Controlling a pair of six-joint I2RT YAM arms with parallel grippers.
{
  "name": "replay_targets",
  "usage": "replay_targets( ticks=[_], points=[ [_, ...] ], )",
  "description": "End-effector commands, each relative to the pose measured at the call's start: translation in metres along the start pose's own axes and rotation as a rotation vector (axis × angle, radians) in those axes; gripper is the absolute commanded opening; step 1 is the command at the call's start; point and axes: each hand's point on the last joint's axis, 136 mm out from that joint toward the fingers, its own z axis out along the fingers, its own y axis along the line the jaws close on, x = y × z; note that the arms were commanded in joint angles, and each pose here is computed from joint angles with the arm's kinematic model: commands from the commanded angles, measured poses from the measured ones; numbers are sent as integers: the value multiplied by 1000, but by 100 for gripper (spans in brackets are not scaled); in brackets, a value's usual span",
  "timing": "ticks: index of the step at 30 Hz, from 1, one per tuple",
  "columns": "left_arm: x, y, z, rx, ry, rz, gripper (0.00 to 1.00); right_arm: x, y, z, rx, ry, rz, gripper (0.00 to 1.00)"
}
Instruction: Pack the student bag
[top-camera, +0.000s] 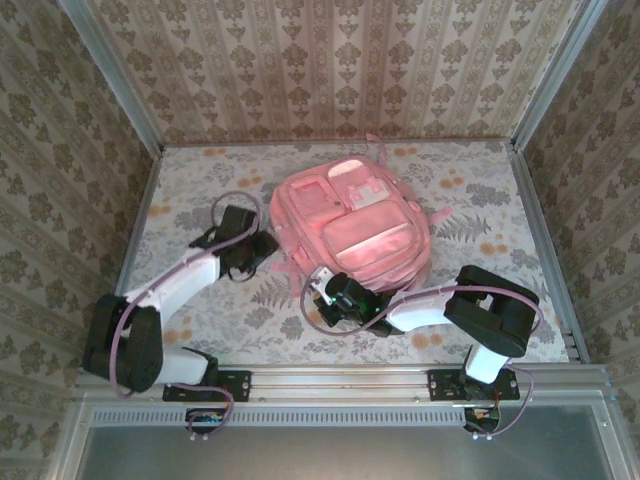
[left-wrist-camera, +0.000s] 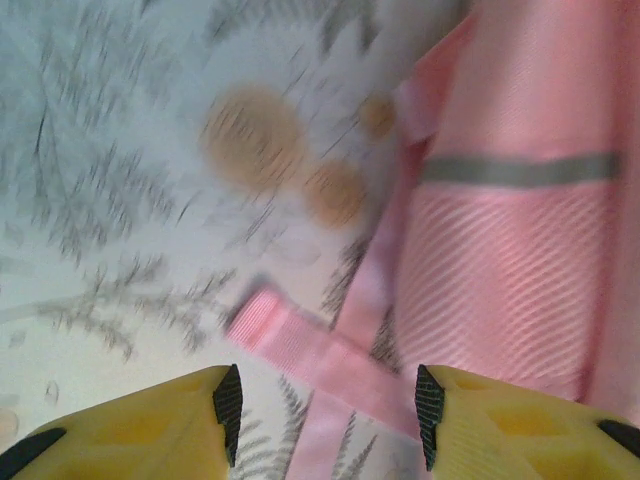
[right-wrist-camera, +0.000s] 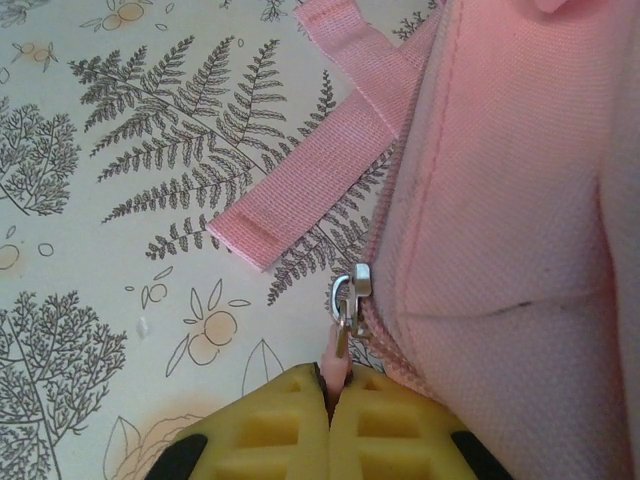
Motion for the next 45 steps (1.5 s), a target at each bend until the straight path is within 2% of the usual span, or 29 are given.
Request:
replay_targets(
  ticks=[1, 6, 12, 18, 22, 31, 35, 41, 45],
  points=[
    [15, -19, 9, 196, 9, -93, 53, -17, 12, 3, -81, -54, 66, 0],
    [37, -42, 23, 325, 29, -15, 51, -19, 10, 4, -100, -64, 103, 0],
    [48, -50, 31, 413, 23, 8, 44, -18, 7, 4, -106, -63, 130, 0],
    [58, -59, 31, 423, 42, 65, 44, -17, 5, 5, -113, -66, 159, 0],
    [69, -73, 35, 470, 74, 91, 39, -15, 6, 9, -125, -60, 171, 0],
    [65, -70, 22, 487, 18, 135, 38, -15, 5, 6, -138, -69, 188, 0],
    [67, -74, 14, 507, 23, 171, 35, -14, 5, 8, -142, -69, 198, 0],
    [65, -66, -11, 524, -39, 258, 36, -14, -1, 6, -142, -80, 224, 0],
    [67, -71, -20, 564, -56, 304, 45, -14, -5, 4, -158, -98, 269, 0]
  ],
)
